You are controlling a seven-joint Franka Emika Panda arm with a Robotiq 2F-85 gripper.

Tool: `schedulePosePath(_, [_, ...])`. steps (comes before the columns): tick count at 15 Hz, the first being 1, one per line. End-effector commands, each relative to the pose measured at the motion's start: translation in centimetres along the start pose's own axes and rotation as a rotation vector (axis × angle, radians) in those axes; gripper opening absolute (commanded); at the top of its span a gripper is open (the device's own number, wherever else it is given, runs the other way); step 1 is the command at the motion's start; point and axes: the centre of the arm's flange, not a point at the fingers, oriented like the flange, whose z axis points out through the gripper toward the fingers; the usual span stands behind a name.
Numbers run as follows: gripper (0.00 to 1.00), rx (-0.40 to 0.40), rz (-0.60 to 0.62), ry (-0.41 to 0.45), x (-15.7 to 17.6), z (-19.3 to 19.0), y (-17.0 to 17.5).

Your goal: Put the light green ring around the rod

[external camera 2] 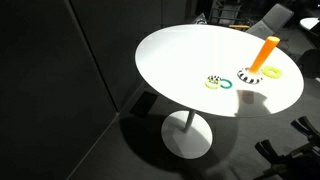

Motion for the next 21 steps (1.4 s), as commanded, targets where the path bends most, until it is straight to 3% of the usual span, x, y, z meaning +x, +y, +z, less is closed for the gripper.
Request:
schedulePosePath(1, [1.0,0.0,0.0,0.0,0.0,0.0,0.0])
schedulePosePath(7, [1.0,-0.005,0.01,-0.001,0.5,0.2,-0.1])
schedulePosePath(15, [1.0,-0.016,0.083,-0.01,4.3,2.1,-1.0])
schedulePosePath(21, [1.0,-0.028,0.121,-0.101,7.6,6.1,-1.2])
